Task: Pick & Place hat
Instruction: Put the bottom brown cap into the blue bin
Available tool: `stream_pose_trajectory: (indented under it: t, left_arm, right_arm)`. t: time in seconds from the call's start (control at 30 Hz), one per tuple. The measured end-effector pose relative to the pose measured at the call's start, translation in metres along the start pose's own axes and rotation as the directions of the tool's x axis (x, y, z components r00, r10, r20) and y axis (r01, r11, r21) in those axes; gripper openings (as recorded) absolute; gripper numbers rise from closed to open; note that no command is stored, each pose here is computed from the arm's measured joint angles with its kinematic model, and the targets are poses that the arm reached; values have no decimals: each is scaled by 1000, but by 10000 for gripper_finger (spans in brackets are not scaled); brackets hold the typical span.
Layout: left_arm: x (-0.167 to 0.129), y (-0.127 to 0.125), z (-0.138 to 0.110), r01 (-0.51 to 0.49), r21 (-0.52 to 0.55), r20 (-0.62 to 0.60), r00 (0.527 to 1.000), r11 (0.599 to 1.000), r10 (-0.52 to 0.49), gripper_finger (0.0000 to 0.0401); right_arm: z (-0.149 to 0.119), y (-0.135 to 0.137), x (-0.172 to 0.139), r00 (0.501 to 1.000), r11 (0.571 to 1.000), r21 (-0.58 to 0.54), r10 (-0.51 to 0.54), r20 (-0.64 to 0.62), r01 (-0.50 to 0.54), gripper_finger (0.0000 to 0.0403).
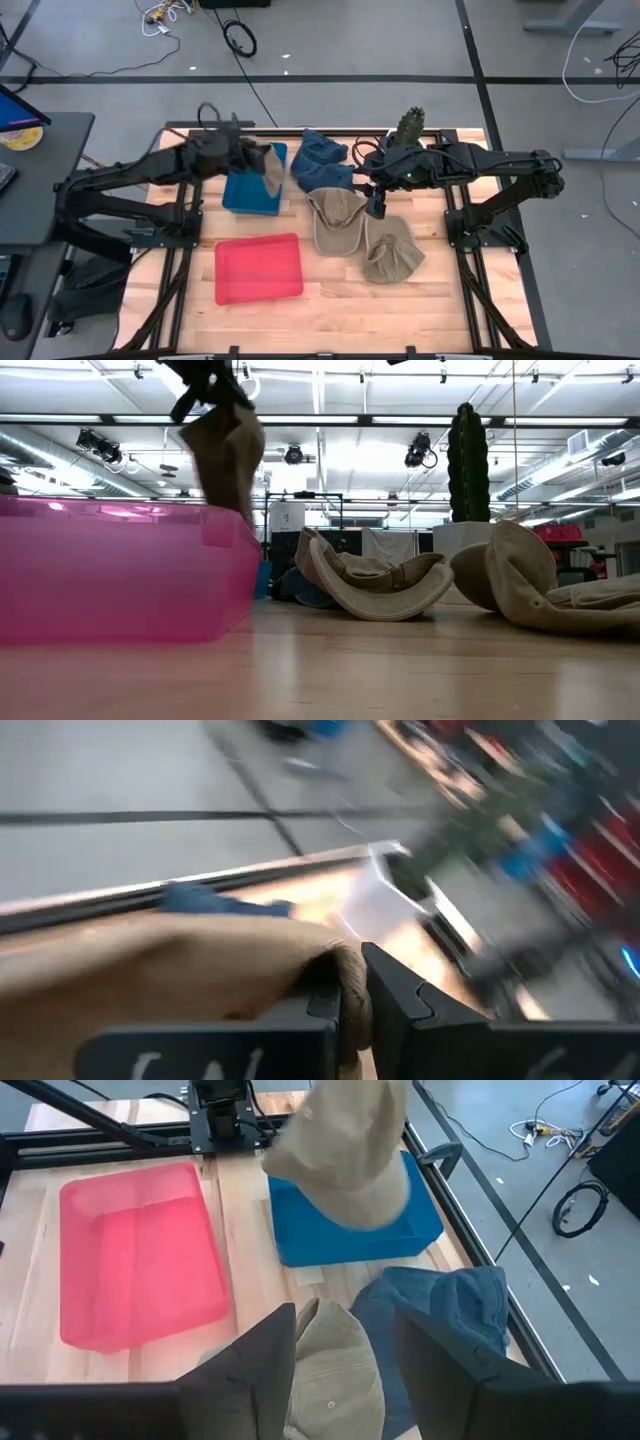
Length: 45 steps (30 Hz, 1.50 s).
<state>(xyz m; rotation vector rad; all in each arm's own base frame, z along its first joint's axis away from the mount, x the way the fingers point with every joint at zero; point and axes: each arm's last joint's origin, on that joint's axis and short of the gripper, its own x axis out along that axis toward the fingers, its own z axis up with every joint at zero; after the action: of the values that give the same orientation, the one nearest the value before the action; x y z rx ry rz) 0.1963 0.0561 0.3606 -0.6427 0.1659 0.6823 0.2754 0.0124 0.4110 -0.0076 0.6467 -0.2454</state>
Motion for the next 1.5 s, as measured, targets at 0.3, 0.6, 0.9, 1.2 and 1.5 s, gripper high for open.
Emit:
stream_pose_trajectory:
  t: [0.3, 0.6, 0.9, 1.2, 1.5]
  left_arm:
    - [-28, -8, 38, 258, 449, -298, 946, 856, -129, 24]
    - [-20, -15, 45, 345, 733, -484, 870, 586, 94, 24]
    - [7, -22, 13, 562, 827, -516, 756, 6, 402, 24]
    - [2, -15, 10, 607, 773, -418, 707, -187, 570, 24]
    - [-1, -14, 8, 557, 830, -446, 680, -15, 582, 24]
  right_arm:
    - [1, -2, 1, 1000, 1000, -5, 2, 10, -1, 171]
    - [2, -3, 1, 1000, 1000, -1, 2, 18, -2, 171]
    - [3, -7, 2, 1000, 999, 32, -10, 19, 9, 171]
    - [3, -7, 2, 1000, 998, 60, -10, 19, 8, 171]
    - [3, -7, 2, 1000, 997, 80, -10, 20, 8, 171]
